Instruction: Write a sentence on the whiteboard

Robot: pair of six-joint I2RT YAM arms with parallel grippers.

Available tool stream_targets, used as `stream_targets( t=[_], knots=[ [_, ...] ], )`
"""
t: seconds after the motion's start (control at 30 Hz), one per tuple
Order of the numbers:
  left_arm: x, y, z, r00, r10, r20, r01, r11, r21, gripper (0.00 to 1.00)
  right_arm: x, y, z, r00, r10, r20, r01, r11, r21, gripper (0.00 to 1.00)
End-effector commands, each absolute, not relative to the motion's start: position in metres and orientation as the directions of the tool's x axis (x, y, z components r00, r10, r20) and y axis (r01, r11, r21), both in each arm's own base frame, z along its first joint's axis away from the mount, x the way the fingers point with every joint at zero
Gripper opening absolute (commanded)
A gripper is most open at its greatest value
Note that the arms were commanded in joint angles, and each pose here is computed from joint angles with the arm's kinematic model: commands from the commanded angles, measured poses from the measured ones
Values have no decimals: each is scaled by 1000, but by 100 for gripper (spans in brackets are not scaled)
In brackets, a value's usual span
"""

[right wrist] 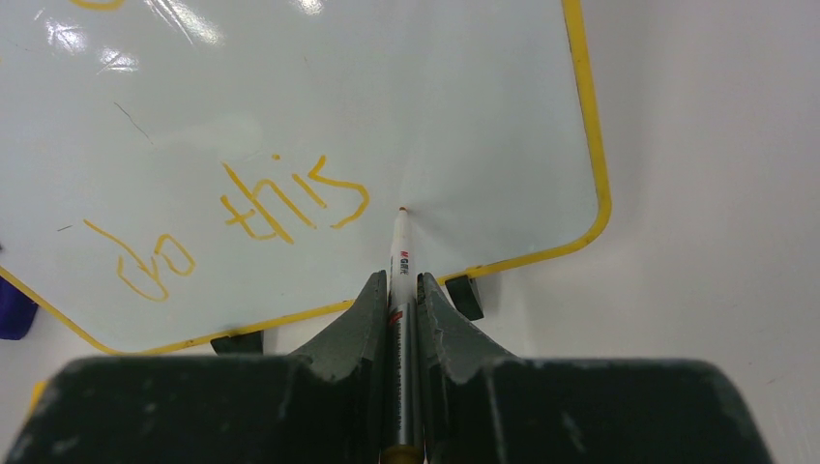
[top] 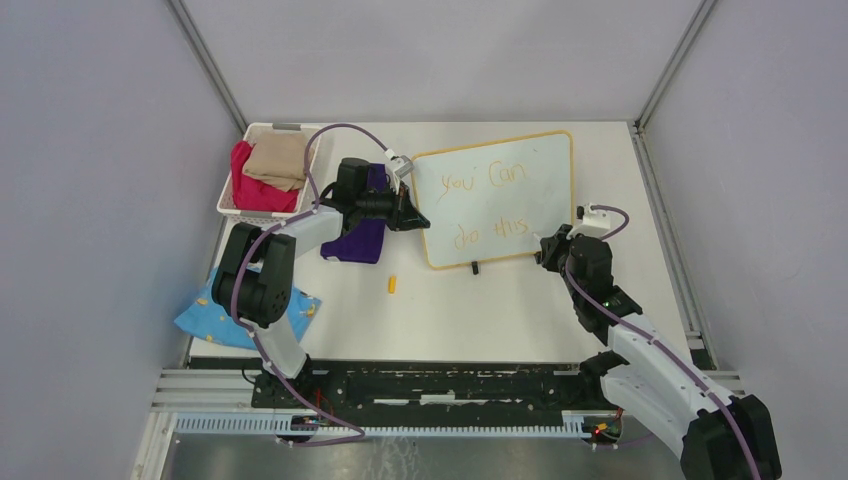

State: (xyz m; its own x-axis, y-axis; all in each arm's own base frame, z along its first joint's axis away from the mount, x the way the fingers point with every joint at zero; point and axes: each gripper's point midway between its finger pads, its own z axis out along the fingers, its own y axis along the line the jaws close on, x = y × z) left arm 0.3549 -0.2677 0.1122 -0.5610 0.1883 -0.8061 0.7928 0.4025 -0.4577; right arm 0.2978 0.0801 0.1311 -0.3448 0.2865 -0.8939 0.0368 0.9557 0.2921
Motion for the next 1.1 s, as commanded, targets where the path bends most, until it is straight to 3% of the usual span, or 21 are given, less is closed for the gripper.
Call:
stream_targets(
  t=[0.0,1.07],
  knots=[
    [358,-258,68,-524,315,-791,801,499,-332,2,309,75,157,-264,320,-910,58,947,317,0],
    [356,-261,69,-518,320,-794,805,495,-326,2,306,78,150,-287,295,-911,32,954,299,0]
  ],
)
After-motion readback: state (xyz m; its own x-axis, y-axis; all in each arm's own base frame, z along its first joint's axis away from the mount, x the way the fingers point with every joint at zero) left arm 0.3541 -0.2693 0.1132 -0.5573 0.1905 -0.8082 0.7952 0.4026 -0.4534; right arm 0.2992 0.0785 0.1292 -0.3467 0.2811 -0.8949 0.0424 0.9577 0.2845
